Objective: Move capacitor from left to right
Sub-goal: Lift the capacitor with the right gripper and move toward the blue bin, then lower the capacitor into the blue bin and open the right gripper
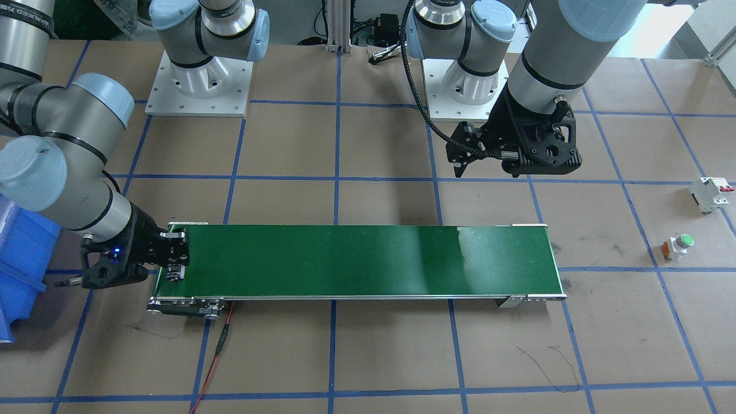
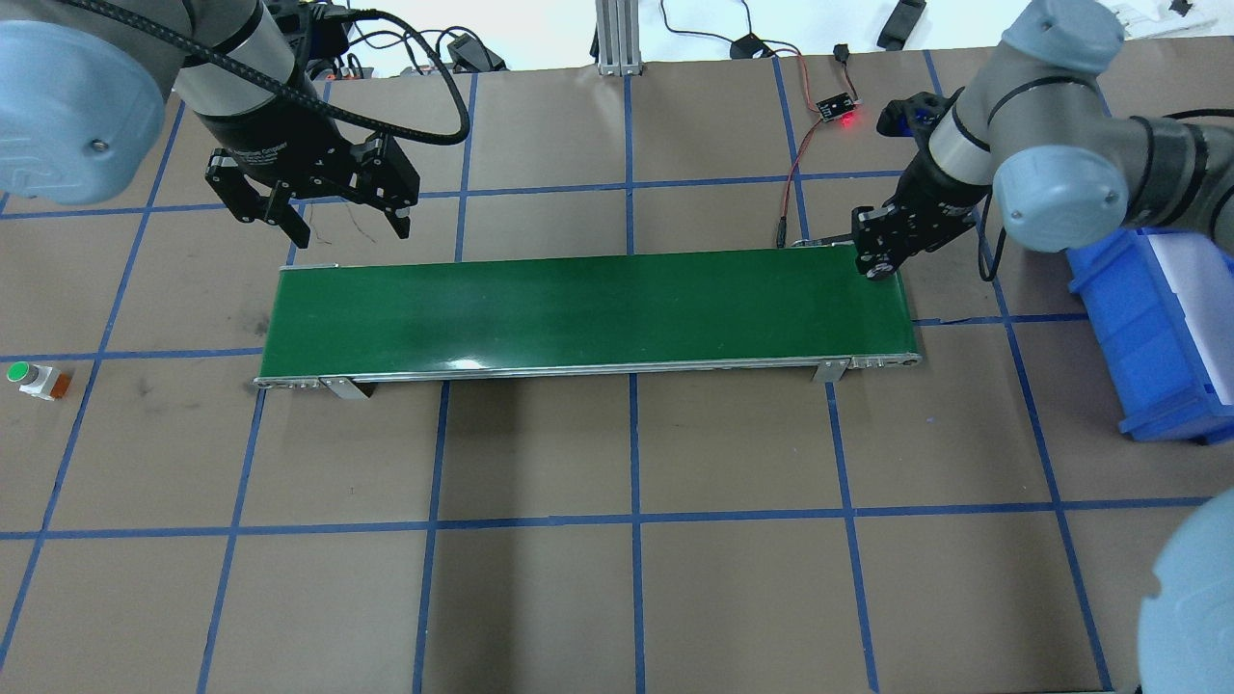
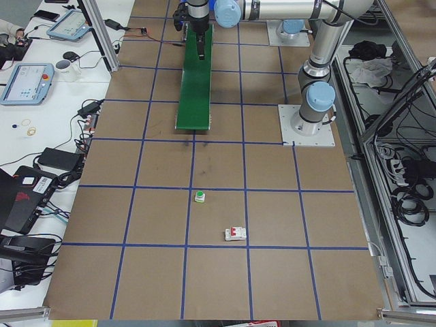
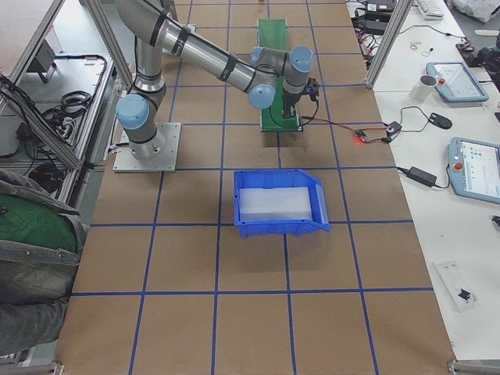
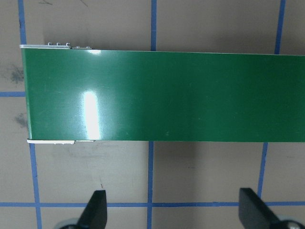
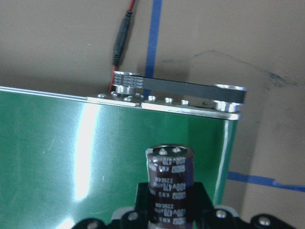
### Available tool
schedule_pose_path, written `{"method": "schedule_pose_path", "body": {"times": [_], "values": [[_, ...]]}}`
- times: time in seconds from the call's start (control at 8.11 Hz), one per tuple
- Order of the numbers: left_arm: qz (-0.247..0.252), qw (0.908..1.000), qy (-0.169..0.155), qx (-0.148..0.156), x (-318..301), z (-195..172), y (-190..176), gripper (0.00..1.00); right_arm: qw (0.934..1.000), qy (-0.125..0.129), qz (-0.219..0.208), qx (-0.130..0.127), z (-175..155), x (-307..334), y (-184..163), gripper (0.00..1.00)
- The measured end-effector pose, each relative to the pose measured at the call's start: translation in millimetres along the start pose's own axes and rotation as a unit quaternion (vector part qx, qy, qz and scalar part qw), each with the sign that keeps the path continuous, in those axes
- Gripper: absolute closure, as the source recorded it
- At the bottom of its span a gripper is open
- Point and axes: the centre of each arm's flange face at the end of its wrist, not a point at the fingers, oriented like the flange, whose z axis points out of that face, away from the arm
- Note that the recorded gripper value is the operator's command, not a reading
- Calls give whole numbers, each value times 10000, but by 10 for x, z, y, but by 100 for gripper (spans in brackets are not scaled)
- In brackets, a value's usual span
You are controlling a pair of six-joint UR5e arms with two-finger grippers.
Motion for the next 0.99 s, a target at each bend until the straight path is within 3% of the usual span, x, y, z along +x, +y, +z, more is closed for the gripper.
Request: {"method": "schedule_pose_path", "body": {"times": [0.49,0.99], "values": [[0,10000,0,0,0,0,0,3,9925,1217,90,42,-980,478,92,100],[-2,10000,0,0,-2,0,0,3,9901,1396,131,-66,-1291,1798,482,100]]}}
